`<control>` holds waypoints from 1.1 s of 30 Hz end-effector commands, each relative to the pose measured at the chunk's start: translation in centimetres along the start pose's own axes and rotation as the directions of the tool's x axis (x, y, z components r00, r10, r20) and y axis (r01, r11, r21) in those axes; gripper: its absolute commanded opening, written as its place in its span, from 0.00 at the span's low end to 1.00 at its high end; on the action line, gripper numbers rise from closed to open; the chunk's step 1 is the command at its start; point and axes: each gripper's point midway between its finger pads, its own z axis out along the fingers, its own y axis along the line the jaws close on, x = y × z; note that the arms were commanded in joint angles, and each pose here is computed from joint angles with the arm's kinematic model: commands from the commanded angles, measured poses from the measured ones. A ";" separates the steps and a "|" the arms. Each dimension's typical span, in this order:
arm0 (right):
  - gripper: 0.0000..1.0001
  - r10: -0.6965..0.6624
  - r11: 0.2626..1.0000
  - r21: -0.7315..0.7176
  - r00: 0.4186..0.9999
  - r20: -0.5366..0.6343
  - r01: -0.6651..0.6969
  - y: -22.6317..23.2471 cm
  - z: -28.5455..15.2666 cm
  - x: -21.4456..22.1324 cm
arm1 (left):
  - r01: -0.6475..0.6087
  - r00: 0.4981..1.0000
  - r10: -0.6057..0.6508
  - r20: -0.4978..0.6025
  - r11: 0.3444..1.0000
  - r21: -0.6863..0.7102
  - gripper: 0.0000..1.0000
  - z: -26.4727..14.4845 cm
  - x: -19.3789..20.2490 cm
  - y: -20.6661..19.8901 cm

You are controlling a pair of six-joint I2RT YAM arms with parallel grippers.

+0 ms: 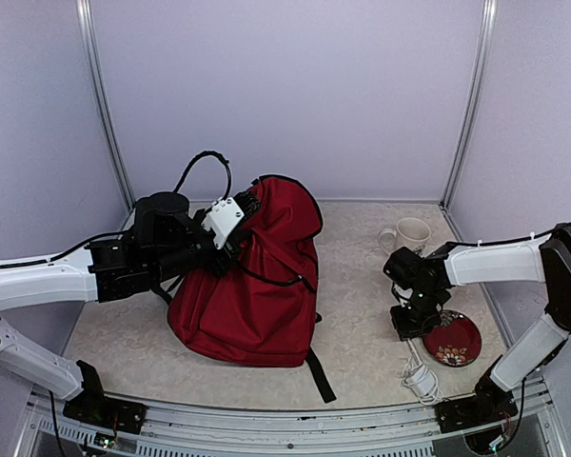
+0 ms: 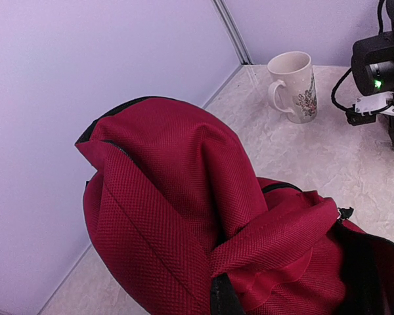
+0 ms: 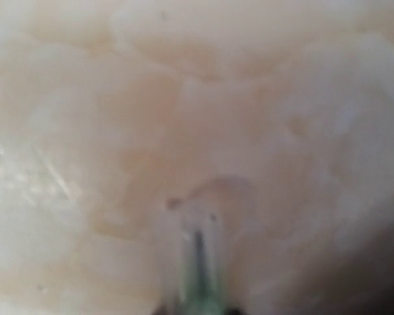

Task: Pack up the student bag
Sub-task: Pick up the pen from the center of the board, then place the pen in the lower front pocket of the bag.

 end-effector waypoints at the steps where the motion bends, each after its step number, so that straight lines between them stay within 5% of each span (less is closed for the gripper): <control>1: 0.20 -0.005 1.000 0.000 1.000 0.003 0.005 -0.5 0.1 0.7 | 0.044 0.976 -0.036 0.213 0.998 -0.034 0.00 -1.7 -6.8 2.0; 6: 0.20 -0.018 1.000 0.024 0.999 -0.041 0.019 -0.8 1.0 1.2 | 0.045 0.976 -0.036 0.216 0.998 -0.037 0.00 -1.9 -6.9 2.1; 10: 0.00 -0.023 1.000 0.014 1.000 -0.016 0.023 -0.5 0.8 0.7 | 0.045 0.975 -0.037 0.218 0.998 -0.035 0.00 -1.9 -7.0 2.1; 17: 0.00 -0.148 0.987 -0.008 0.932 0.331 0.160 1.6 -7.7 -7.7 | 0.042 0.976 -0.037 0.215 0.999 -0.018 0.00 -1.7 -6.9 1.7; 21: 0.00 -0.212 0.921 -0.109 0.715 0.666 0.375 8.1 -17.9 -12.7 | 0.047 0.976 -0.041 0.213 0.999 -0.025 0.00 -1.6 -6.8 1.8; 24: 0.00 -0.135 0.747 -0.162 0.385 0.913 0.645 15.2 -28.2 -12.7 | 0.054 0.973 -0.047 0.226 0.998 -0.025 0.00 -1.8 -7.1 1.8; 27: 0.00 0.070 0.489 -0.118 0.096 0.993 0.864 20.6 -36.1 -8.4 | 0.050 0.974 -0.044 0.221 0.999 -0.022 0.00 -1.6 -6.9 1.6; 30: 0.00 0.230 0.325 -0.064 -0.013 0.973 0.944 23.3 -38.8 -5.5 | 0.051 0.976 -0.045 0.215 0.998 -0.025 0.00 -1.5 -6.8 1.6; 33: 0.00 0.238 0.260 -0.068 0.004 0.971 0.963 25.9 -37.5 -5.5 | 0.058 0.973 -0.052 0.226 0.998 -0.021 0.00 -1.7 -7.1 1.7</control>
